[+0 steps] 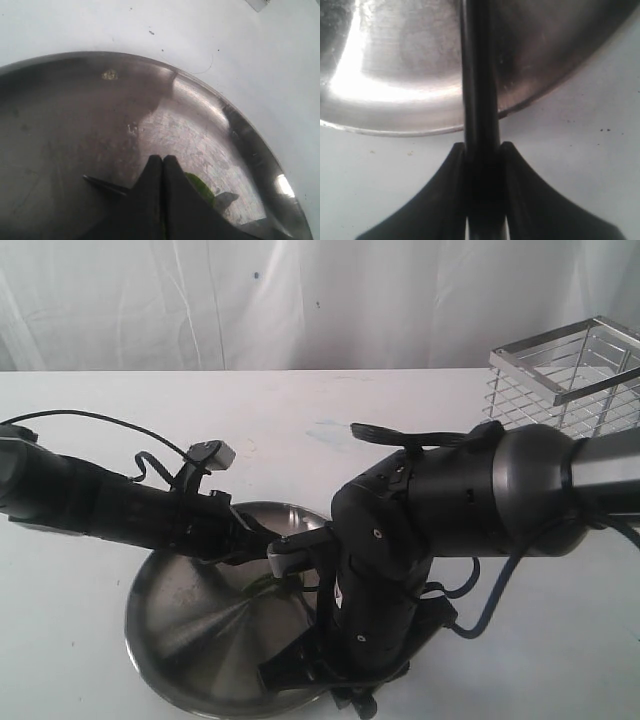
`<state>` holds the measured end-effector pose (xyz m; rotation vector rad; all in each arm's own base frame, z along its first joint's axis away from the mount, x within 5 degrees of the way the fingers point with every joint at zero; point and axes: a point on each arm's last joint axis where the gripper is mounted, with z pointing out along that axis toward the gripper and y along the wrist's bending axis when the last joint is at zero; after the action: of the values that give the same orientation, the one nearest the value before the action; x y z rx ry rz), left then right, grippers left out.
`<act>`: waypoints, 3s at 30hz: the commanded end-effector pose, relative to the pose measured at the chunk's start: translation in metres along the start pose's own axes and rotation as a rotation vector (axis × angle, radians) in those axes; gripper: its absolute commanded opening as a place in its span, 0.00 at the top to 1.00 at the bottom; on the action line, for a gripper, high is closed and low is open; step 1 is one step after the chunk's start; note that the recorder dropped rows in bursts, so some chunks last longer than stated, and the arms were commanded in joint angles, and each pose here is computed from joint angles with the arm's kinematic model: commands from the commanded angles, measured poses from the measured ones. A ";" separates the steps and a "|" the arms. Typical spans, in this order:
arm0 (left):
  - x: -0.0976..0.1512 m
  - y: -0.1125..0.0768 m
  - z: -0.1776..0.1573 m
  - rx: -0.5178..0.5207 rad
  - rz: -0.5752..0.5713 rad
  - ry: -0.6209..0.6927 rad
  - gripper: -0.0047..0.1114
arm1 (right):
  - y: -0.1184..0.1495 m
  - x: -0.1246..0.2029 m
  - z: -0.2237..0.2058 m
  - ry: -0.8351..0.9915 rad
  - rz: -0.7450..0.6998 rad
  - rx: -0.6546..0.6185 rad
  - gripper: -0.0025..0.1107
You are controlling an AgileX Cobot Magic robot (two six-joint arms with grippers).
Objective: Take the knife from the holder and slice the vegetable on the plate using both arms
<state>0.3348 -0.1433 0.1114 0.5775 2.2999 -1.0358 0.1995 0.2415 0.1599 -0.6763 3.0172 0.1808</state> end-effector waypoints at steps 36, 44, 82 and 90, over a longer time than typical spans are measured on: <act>0.012 -0.007 -0.002 0.065 0.007 -0.015 0.96 | -0.013 0.026 0.012 0.137 0.032 0.048 0.98; 0.001 -0.022 -0.008 0.183 0.073 -0.111 0.96 | -0.012 0.026 0.008 0.119 0.024 0.040 0.98; 0.028 -0.009 0.037 0.092 0.021 0.151 0.96 | -0.014 0.033 0.003 0.190 0.030 0.057 0.98; 0.025 -0.009 0.036 0.084 0.019 0.137 0.96 | -0.014 0.041 -0.006 0.251 0.032 0.058 0.98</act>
<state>0.3290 -0.1743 0.0975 0.7352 2.2718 -1.1432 0.1695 0.2134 0.1596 -0.6936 3.2481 0.0152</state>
